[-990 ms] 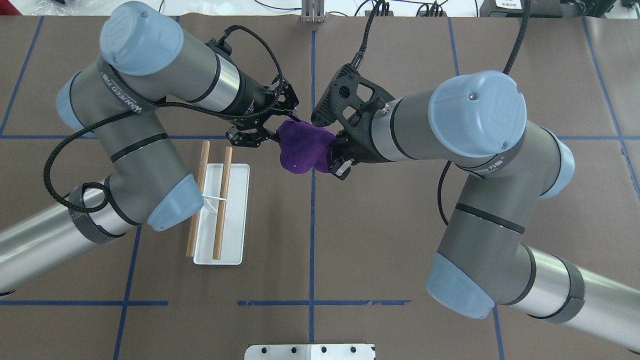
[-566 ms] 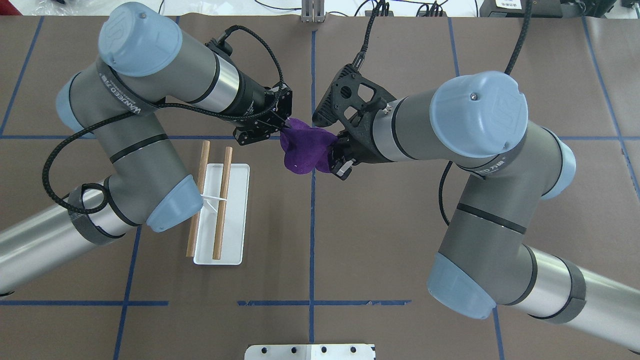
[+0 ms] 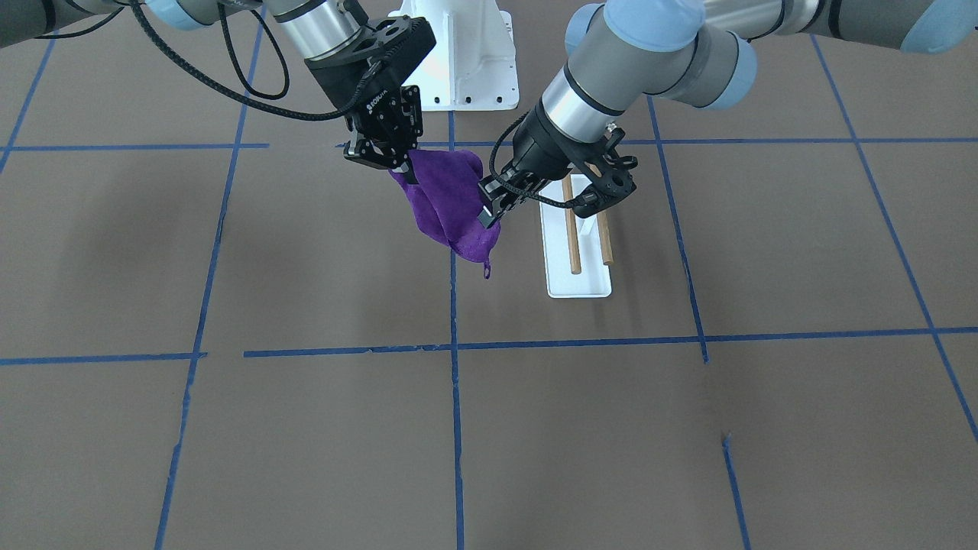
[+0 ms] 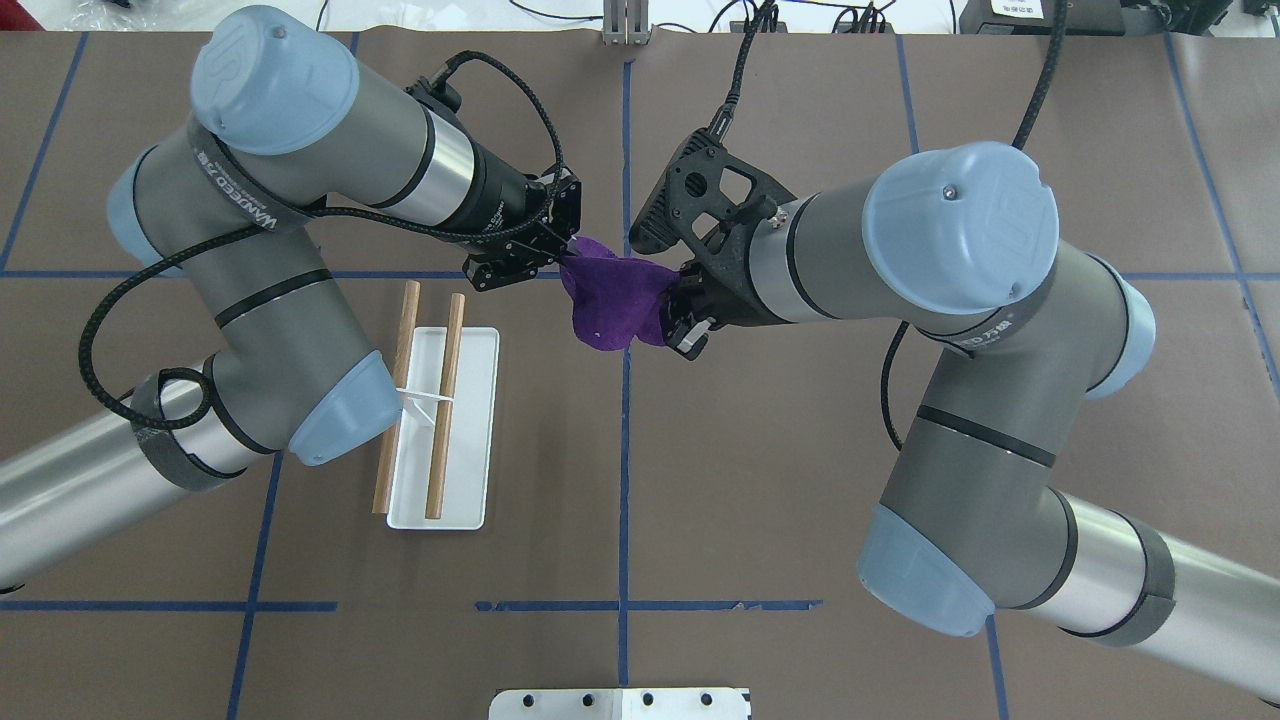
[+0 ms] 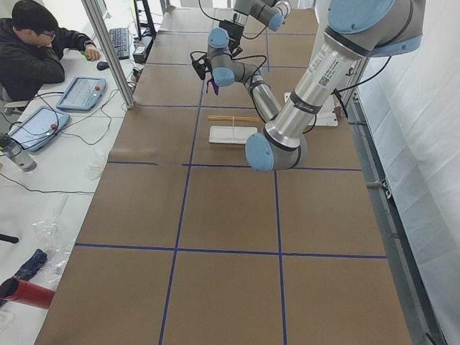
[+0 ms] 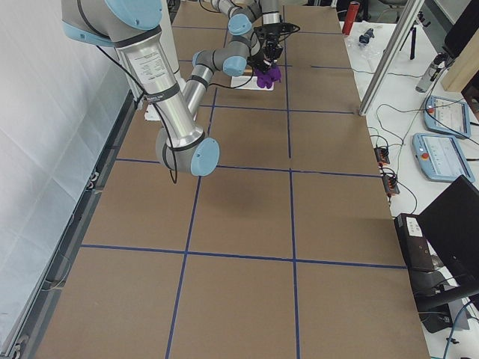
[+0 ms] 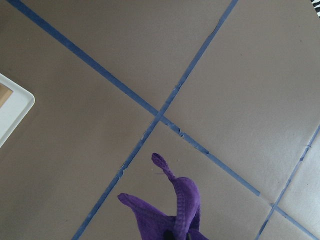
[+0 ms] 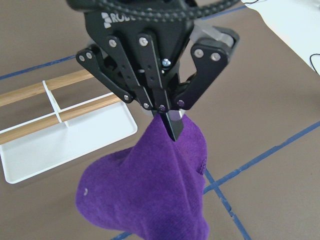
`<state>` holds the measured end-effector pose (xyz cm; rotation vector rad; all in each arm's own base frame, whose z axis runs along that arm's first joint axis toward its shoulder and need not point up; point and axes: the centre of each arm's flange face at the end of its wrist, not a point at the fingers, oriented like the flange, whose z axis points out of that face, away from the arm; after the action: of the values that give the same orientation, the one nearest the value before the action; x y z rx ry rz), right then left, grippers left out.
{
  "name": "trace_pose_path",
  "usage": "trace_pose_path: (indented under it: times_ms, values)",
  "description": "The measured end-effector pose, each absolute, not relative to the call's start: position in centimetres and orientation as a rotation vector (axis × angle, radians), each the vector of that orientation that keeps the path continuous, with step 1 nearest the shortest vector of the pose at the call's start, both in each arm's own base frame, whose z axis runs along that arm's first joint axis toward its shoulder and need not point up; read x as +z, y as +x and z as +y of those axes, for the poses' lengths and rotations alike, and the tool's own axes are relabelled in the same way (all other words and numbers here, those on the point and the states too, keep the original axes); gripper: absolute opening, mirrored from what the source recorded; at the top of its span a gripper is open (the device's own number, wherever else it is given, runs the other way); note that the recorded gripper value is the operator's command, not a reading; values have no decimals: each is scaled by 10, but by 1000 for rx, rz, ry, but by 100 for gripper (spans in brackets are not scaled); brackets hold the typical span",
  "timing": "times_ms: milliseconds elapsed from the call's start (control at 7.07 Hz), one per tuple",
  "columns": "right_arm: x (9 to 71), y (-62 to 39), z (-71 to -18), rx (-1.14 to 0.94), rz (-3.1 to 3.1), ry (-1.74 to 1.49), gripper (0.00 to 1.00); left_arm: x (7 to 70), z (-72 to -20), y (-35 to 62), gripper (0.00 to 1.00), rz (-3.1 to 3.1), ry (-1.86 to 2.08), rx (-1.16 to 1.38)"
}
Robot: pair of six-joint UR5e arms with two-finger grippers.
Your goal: Hang towel on rack
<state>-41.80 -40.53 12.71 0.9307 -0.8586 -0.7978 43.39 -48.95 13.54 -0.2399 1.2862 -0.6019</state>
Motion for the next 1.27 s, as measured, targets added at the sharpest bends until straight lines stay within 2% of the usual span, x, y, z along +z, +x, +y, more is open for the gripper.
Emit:
trace_pose_path:
  times_ms: [848,1273]
  values:
    - [163,-389,-443,-718,-700,661,100,154,-483,424,0,1275,-220,-583]
    - [222,-332,-509,-597,-677,350,100,202,-457,384,0,1251,-124,-467]
